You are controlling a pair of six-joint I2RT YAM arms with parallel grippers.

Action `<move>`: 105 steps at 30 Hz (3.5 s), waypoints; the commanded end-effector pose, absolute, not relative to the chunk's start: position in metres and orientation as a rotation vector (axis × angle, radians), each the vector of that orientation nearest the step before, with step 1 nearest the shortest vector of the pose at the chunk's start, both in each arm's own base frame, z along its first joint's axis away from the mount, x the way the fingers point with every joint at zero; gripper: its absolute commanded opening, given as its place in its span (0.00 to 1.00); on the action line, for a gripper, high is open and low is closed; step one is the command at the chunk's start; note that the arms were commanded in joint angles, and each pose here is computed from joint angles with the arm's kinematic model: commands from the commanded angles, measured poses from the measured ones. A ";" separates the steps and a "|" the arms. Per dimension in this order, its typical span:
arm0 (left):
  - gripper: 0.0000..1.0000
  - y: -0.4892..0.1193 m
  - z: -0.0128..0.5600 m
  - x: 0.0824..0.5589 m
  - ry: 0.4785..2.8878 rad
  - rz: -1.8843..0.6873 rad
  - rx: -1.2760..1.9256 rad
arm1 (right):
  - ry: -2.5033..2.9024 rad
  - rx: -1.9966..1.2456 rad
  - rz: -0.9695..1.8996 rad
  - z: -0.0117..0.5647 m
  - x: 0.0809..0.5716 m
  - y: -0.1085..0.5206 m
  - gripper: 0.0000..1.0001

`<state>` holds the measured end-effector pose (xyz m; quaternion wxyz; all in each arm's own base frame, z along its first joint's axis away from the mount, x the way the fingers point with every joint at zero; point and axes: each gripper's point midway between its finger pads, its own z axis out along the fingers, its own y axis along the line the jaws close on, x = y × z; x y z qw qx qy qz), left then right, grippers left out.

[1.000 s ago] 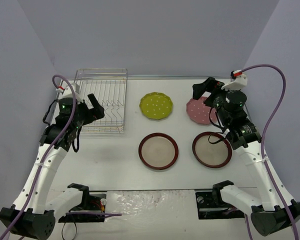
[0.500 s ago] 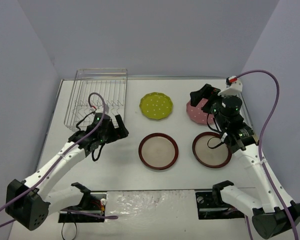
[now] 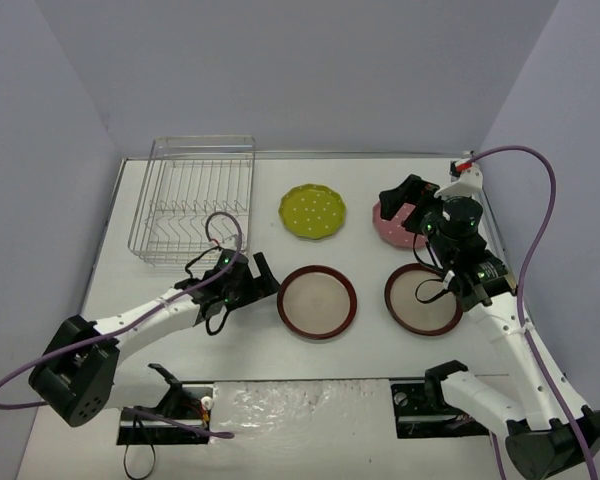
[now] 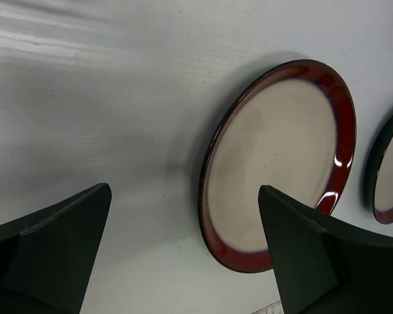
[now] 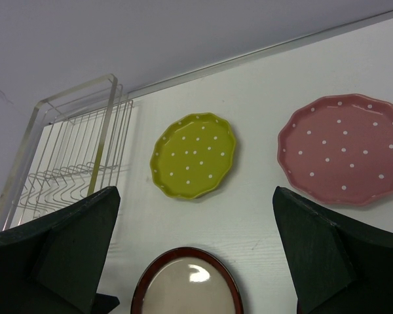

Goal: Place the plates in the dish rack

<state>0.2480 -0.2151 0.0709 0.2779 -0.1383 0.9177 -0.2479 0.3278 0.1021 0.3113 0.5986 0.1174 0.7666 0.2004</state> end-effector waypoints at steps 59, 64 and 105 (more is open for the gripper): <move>0.00 -0.279 -0.005 0.203 2.574 -0.987 -0.417 | 1.677 0.311 0.487 0.335 0.318 0.096 1.00; 0.00 -0.273 0.022 0.212 2.526 -0.891 -0.305 | 1.676 0.312 0.482 0.335 0.318 0.096 1.00; 0.00 -0.228 0.339 0.305 2.004 -0.560 0.068 | 1.687 0.305 0.466 0.340 0.312 0.095 1.00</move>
